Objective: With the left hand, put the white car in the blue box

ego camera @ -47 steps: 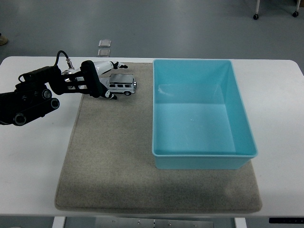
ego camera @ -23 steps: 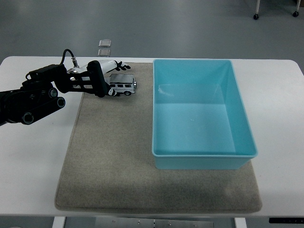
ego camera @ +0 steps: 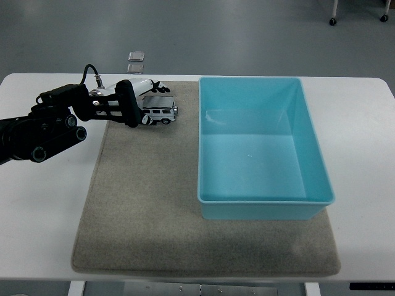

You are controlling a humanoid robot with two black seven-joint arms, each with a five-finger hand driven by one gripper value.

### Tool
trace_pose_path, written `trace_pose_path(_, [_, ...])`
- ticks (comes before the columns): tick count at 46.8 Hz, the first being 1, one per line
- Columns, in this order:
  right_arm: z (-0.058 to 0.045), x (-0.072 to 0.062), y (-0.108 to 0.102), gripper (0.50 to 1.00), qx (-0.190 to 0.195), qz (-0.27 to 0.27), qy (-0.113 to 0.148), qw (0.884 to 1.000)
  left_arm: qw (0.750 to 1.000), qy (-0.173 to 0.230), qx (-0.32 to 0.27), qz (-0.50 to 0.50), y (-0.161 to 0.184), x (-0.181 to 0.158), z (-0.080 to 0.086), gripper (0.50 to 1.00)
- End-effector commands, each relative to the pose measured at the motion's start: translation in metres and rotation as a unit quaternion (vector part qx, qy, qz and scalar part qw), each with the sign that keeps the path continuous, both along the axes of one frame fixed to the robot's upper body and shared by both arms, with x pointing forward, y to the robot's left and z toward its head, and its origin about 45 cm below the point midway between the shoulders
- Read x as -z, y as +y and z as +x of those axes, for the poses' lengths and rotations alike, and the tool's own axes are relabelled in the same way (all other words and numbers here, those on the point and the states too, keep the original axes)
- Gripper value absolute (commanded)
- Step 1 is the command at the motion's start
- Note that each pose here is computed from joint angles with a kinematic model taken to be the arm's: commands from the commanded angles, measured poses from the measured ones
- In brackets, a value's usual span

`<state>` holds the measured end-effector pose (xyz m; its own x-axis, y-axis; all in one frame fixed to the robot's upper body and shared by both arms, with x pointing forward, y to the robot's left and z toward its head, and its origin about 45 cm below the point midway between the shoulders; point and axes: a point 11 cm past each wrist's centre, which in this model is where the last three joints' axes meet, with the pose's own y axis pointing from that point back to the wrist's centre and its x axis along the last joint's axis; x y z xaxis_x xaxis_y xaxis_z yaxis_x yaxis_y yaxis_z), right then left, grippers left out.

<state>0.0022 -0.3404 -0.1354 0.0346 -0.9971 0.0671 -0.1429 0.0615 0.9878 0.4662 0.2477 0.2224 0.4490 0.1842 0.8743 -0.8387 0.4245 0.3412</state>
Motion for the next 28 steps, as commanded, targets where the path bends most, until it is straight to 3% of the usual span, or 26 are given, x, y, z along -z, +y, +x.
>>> trace_pose_path(1, [0.0, 0.0, 0.0001, 0.936, 0.0, 0.0, 0.0, 1.0, 1.0, 0.0, 0.0, 0.002, 0.0003, 0.0006, -0.0001, 0.825])
trace_pose_path(14, [0.0, 0.0, 0.0001, 0.936, 0.0, 0.0, 0.0, 1.0, 1.0, -0.002, -0.006, 0.009, 0.0059, 0.0012, 0.0021, 0.786])
trace_pose_path(28, [0.0, 0.0, 0.0001, 0.936, 0.0, 0.0, 0.0, 1.0, 1.0, 0.002, 0.001, 0.012, 0.0013, 0.0055, 0.0002, 0.78])
